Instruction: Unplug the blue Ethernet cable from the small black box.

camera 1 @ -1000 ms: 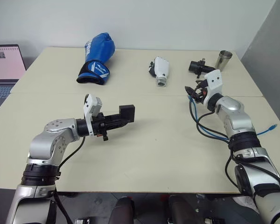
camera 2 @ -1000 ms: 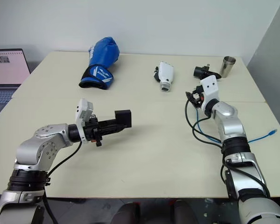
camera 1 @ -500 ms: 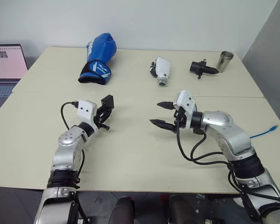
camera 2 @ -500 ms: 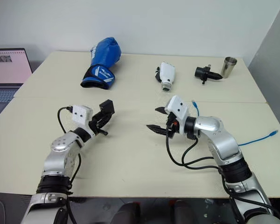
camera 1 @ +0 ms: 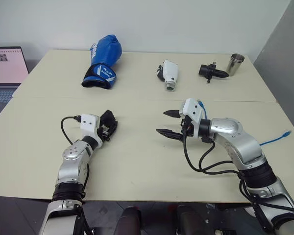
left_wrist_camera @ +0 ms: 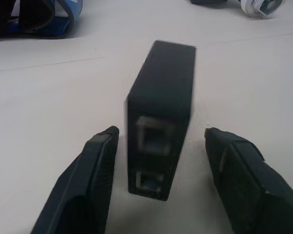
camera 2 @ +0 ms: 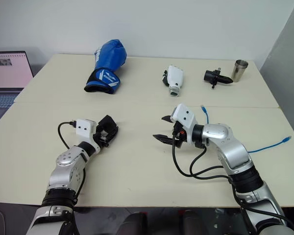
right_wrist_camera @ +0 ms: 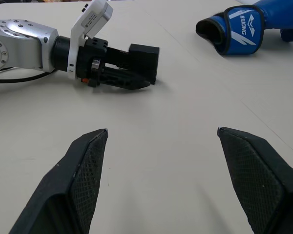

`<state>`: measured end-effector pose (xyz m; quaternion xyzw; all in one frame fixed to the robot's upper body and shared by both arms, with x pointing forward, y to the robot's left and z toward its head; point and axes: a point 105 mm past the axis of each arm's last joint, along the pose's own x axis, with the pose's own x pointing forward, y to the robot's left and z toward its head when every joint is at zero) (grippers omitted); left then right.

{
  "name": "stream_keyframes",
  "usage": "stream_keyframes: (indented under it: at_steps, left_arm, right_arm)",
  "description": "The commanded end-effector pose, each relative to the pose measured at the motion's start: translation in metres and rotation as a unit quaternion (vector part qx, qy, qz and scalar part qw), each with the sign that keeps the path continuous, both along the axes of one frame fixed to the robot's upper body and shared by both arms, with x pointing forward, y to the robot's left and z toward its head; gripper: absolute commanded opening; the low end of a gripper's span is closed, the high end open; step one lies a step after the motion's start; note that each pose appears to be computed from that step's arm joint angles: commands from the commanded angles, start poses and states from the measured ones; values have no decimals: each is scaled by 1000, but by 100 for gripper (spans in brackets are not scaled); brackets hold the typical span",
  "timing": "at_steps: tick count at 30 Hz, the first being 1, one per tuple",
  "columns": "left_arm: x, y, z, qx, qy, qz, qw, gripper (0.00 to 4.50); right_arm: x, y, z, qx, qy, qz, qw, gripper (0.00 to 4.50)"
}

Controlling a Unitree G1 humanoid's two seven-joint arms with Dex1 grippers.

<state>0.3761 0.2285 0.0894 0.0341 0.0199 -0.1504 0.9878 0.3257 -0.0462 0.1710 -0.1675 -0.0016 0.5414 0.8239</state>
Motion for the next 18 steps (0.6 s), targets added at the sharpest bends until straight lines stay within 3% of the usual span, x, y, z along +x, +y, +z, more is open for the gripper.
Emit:
stream_keyframes:
  at_steps: [1,4,12,18]
  left_arm:
    - [-2,5,5,-6,-10,7,1000,394]
    - [-2,5,5,-6,-10,8,1000,449]
    - [-23,10,18,46,-22,0,999,449]
    - [-58,5,28,117,22,-69,991,449]
  right_arm:
    - [-4,1,10,7,-19,8,1000,380]
    - [-4,1,11,8,-19,7,1000,380]
    - [-9,-6,12,10,-16,0,1000,380]
    - [-20,-46,6,16,8,-46,999,380]
